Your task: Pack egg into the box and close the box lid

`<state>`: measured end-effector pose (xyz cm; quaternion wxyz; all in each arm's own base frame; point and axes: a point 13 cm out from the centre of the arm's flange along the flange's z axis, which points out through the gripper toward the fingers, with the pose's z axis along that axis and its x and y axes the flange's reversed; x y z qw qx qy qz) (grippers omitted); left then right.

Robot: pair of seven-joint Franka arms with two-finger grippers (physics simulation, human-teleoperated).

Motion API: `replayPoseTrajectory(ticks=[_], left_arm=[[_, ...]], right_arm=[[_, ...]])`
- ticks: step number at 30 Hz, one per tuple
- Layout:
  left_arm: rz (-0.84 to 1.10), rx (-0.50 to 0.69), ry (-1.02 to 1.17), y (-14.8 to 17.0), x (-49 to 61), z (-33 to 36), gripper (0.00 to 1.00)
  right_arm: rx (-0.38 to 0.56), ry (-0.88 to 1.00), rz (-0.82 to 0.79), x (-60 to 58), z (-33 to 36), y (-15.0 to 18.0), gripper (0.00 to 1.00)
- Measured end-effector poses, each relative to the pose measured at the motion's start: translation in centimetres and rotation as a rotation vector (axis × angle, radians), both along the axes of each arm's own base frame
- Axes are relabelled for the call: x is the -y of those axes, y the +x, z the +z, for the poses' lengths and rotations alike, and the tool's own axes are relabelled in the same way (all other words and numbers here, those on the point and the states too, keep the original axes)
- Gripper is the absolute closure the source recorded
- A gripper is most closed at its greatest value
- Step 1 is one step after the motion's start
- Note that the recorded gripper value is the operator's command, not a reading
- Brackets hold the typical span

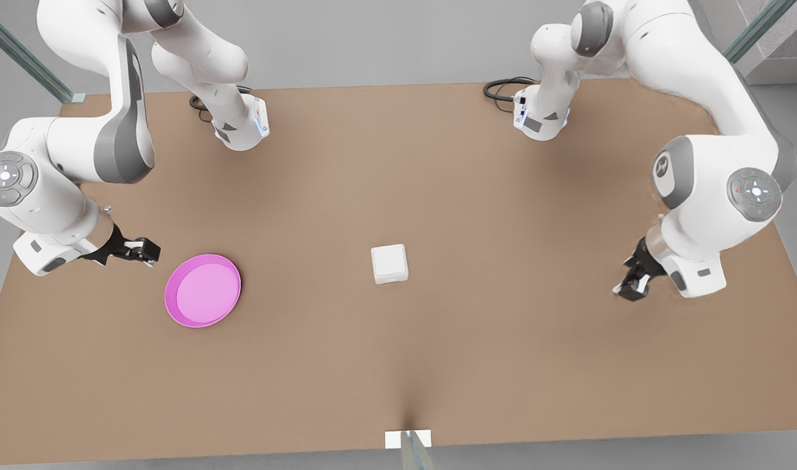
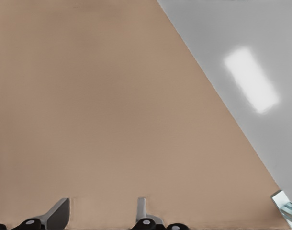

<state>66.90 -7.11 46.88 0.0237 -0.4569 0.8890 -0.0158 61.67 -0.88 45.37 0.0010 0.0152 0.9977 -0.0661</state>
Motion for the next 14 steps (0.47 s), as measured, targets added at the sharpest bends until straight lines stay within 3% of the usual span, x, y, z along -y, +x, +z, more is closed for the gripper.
replayPoseTrajectory(ticks=[2,5,8,14], left_arm=[[-0.160,-0.014,0.014,-5.5,0.2,4.8,0.00],[-0.365,-0.112,0.044,-10.3,-0.5,3.3,0.00],[-0.518,-0.170,0.054,-11.3,-1.5,0.7,0.00],[-0.765,-0.178,0.058,-11.3,-1.8,0.3,0.00]], right_arm=[[0.000,0.000,0.002,0.0,0.0,0.0,0.00],[-0.001,0.000,0.006,0.0,0.0,0.0,0.00],[-0.001,0.000,0.009,-0.1,0.0,0.0,0.00],[-0.001,0.003,0.020,-0.5,-0.2,0.3,0.00]])
